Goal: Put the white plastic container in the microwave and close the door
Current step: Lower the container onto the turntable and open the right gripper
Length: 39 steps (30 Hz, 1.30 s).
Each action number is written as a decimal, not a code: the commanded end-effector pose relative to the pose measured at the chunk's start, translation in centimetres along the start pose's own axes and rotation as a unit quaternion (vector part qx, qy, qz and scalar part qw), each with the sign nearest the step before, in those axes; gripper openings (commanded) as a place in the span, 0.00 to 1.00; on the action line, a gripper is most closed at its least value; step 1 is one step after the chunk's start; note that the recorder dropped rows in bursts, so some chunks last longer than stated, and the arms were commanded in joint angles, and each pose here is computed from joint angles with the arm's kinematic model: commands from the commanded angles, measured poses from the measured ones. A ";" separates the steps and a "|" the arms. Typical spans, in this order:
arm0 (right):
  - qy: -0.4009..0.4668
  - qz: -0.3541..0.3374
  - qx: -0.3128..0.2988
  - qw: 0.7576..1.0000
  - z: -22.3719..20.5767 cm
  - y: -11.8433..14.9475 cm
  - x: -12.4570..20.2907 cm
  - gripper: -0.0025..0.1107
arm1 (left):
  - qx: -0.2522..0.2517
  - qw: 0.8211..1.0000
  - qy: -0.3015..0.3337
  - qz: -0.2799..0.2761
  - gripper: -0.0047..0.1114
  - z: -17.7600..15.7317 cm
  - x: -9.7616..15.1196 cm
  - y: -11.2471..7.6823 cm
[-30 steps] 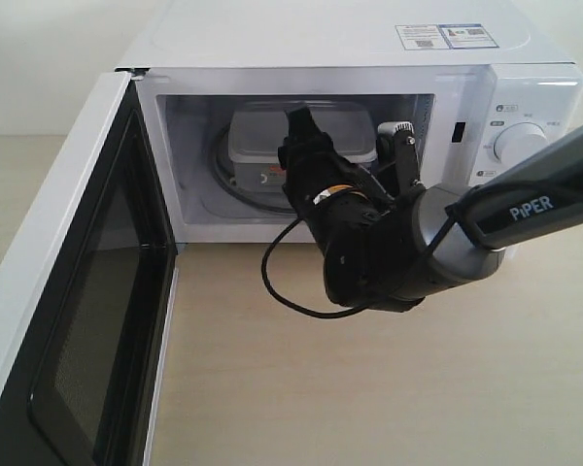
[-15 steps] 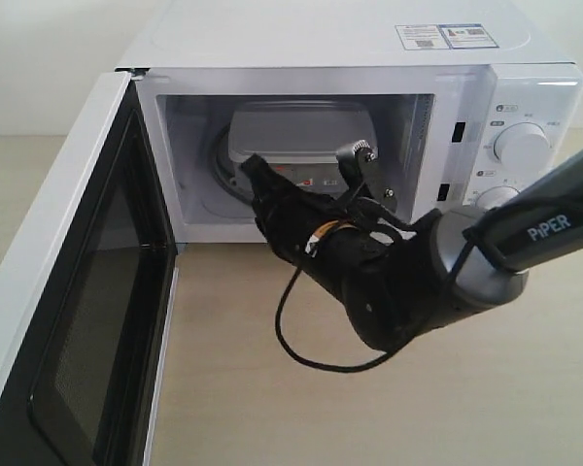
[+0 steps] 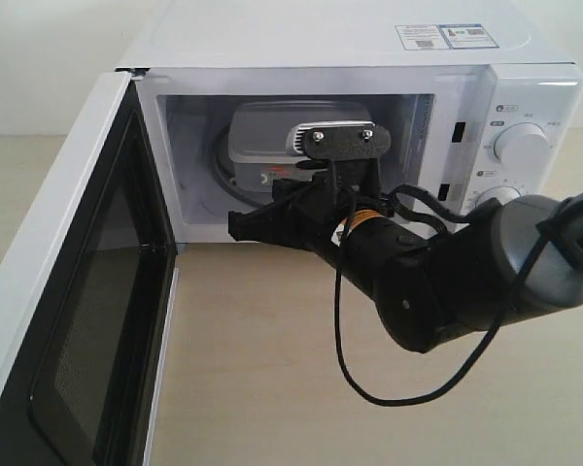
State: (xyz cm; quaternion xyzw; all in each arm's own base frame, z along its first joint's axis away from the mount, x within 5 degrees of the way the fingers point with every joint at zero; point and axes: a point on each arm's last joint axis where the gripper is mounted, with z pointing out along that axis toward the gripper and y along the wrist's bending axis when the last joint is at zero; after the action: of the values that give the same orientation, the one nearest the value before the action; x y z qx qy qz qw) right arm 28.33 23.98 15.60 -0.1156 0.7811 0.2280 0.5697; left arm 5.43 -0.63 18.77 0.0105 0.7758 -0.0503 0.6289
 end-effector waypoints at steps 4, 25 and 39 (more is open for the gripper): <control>0.006 -0.047 0.024 0.999 1.2 -1.3 -0.2 0.02 | 0.000 1.000 0.001 -0.004 0.08 0.0 0.1 0.0; -0.017 -0.047 0.053 0.997 6.1 -2.0 1.3 0.02 | 0.000 1.000 0.001 -0.004 0.08 0.0 0.1 0.0; 0.033 -0.056 0.035 0.997 6.1 -0.8 0.3 0.02 | 0.000 1.000 0.001 -0.004 0.08 0.0 0.1 0.0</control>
State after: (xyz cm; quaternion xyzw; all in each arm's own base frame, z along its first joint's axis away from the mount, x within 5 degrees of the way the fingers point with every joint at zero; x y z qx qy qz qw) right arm 34.53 25.48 12.33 -0.1163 0.8089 0.1612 0.5533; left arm 5.43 -0.63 18.77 0.0105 0.7758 -0.0503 0.6289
